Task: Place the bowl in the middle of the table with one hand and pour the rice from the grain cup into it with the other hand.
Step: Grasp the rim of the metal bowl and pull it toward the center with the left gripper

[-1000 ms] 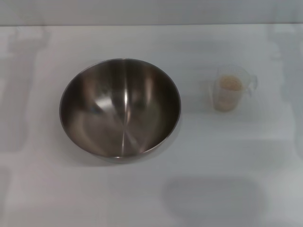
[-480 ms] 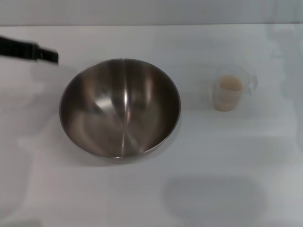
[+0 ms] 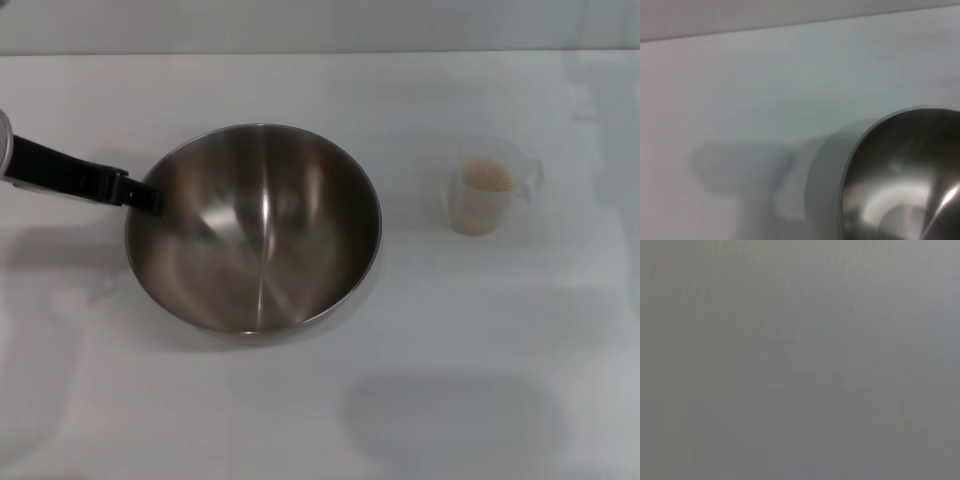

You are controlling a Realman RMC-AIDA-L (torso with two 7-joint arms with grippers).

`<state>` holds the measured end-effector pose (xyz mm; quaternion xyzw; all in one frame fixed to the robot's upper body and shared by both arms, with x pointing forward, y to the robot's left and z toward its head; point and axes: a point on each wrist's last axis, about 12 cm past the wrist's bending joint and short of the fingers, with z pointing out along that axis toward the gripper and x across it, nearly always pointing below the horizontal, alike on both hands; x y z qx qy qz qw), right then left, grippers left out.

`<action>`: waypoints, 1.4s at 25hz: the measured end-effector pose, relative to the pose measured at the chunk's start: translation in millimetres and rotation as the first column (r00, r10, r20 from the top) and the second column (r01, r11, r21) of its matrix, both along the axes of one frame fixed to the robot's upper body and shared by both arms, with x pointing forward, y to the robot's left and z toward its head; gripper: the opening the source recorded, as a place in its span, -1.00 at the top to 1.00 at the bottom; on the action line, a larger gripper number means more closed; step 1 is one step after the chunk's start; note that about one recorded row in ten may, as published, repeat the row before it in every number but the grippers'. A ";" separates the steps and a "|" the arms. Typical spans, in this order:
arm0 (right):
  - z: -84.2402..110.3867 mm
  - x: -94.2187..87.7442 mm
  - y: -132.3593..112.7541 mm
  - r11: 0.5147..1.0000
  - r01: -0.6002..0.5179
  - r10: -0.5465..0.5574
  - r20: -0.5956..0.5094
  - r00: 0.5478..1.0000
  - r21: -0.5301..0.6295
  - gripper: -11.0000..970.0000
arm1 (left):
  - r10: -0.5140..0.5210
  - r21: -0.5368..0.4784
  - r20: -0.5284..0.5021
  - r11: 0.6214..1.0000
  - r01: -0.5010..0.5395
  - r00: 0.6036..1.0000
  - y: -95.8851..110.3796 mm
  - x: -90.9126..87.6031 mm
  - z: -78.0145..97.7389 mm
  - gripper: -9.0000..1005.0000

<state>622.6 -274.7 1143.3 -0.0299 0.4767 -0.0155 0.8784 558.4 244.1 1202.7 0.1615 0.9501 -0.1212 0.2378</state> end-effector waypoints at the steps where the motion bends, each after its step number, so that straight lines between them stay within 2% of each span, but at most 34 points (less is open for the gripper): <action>1: -0.6 -0.6 -0.6 1.000 0.001 -0.001 -0.001 1.000 0.000 -0.19 | 0.001 -0.002 -0.012 1.000 -0.001 1.000 -0.2 1.1 -4.2 -0.59; 16: -1.0 -1.3 -0.7 1.000 0.001 -0.001 0.000 1.000 -0.001 -0.19 | -0.001 0.002 -0.047 1.000 0.001 0.999 -1.7 15.6 -30.7 -0.50; 27: -0.4 -1.7 0.4 1.000 -0.002 0.002 0.007 1.000 0.002 -0.19 | -0.030 0.003 -0.063 1.000 0.030 0.998 -3.7 22.4 -42.0 -0.39; 35: -0.4 -2.3 0.5 1.000 -0.001 0.001 0.010 1.000 0.001 -0.19 | -0.042 0.005 -0.075 0.999 0.043 0.996 -4.7 24.5 -46.7 -0.03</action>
